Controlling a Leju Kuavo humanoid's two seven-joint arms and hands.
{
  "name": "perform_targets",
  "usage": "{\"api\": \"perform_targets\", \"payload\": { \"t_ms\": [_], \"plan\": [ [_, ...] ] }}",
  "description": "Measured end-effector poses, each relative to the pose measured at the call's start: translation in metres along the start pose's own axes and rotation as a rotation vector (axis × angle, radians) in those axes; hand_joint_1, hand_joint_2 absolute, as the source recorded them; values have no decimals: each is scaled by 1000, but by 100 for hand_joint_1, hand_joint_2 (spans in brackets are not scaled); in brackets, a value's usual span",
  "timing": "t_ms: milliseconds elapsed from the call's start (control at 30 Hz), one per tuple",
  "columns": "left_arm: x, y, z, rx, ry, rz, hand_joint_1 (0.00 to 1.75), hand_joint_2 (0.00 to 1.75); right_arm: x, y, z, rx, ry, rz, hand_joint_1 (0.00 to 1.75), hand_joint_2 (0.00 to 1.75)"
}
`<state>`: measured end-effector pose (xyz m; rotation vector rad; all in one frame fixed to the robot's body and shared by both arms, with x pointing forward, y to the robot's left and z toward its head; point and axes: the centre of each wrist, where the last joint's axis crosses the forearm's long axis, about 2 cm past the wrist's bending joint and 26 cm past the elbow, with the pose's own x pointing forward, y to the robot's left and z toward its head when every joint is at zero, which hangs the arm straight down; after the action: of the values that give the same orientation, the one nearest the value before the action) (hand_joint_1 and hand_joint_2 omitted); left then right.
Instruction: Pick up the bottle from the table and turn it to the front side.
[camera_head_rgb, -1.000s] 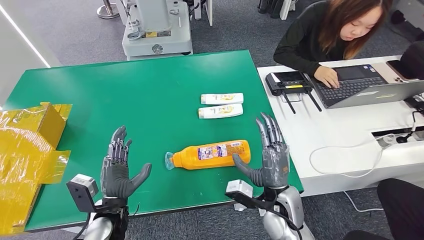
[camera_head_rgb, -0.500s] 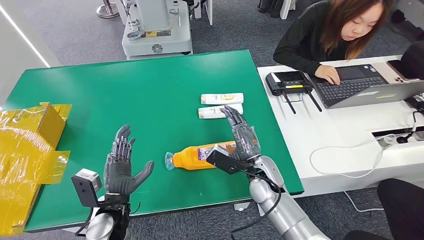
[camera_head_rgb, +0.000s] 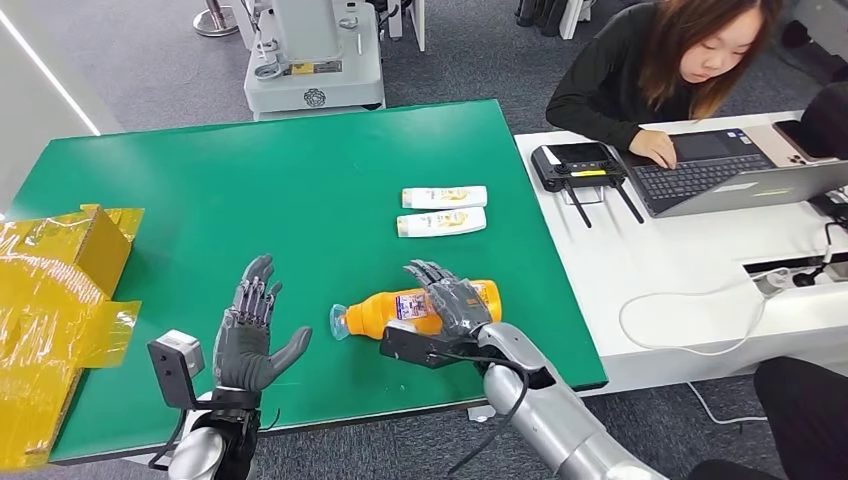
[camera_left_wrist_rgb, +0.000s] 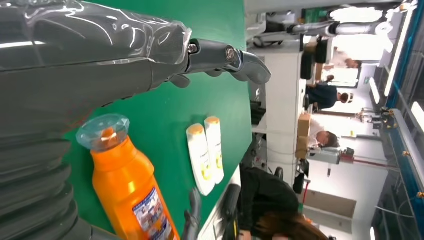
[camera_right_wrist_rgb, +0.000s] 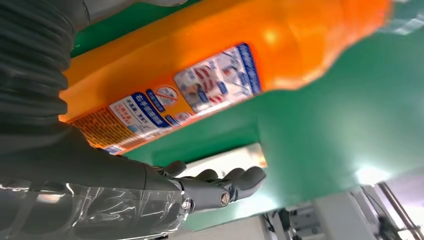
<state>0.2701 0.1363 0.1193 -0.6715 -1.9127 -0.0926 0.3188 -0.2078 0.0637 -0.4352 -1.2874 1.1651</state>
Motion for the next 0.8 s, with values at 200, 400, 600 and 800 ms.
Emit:
{"api": "perform_targets", "payload": {
  "t_ms": [200, 400, 600, 800],
  "plan": [
    [-1, 0, 1, -15, 16, 56, 0, 175, -4, -5, -1, 33, 34, 74, 0, 175],
    [-6, 0, 2, -26, 48, 149, 0, 175, -25, -16, -2, 69, 159, 269, 0, 175],
    [-8, -2, 5, -55, 79, 213, 0, 175, -36, -24, -6, 113, 192, 314, 171, 175],
    [-9, -1, 5, -65, 93, 246, 0, 175, -41, -26, -7, 131, 188, 303, 175, 175]
  ]
}}
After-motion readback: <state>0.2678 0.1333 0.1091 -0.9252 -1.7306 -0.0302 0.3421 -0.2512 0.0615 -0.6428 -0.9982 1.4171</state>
